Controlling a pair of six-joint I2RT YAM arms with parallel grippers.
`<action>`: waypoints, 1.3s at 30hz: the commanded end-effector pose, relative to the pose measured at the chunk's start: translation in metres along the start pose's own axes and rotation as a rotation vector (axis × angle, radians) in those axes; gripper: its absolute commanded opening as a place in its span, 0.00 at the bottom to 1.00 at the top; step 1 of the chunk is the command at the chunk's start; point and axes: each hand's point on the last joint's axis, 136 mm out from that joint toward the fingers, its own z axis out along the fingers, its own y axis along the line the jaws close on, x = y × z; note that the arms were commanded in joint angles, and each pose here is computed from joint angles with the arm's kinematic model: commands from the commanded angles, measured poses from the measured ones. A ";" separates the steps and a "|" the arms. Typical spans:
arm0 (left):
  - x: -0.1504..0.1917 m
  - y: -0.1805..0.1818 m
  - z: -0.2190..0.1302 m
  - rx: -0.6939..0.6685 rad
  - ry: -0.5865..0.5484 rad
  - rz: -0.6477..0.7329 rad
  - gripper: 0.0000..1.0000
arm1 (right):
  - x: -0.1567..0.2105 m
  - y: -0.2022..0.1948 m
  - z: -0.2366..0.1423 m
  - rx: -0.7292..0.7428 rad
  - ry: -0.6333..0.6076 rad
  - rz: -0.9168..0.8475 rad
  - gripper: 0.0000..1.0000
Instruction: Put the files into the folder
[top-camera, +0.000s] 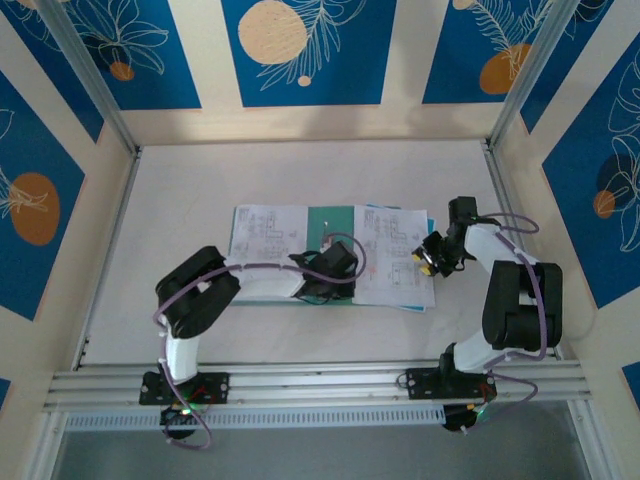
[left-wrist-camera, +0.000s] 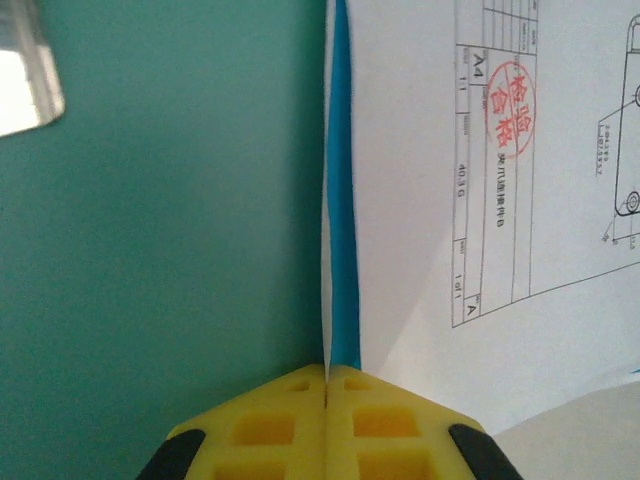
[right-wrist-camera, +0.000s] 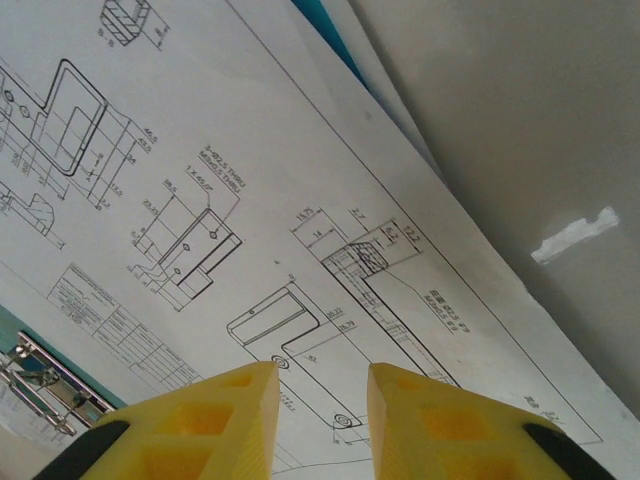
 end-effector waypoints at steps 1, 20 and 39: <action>-0.001 -0.004 -0.011 0.103 -0.066 -0.102 0.00 | 0.007 0.010 -0.008 0.010 -0.022 -0.036 0.31; 0.010 0.014 -0.020 0.237 -0.089 -0.354 0.00 | 0.035 0.046 -0.031 0.023 -0.097 -0.170 0.31; 0.009 0.036 -0.034 0.166 -0.053 -0.418 0.00 | 0.052 0.060 -0.027 0.021 -0.086 -0.225 0.31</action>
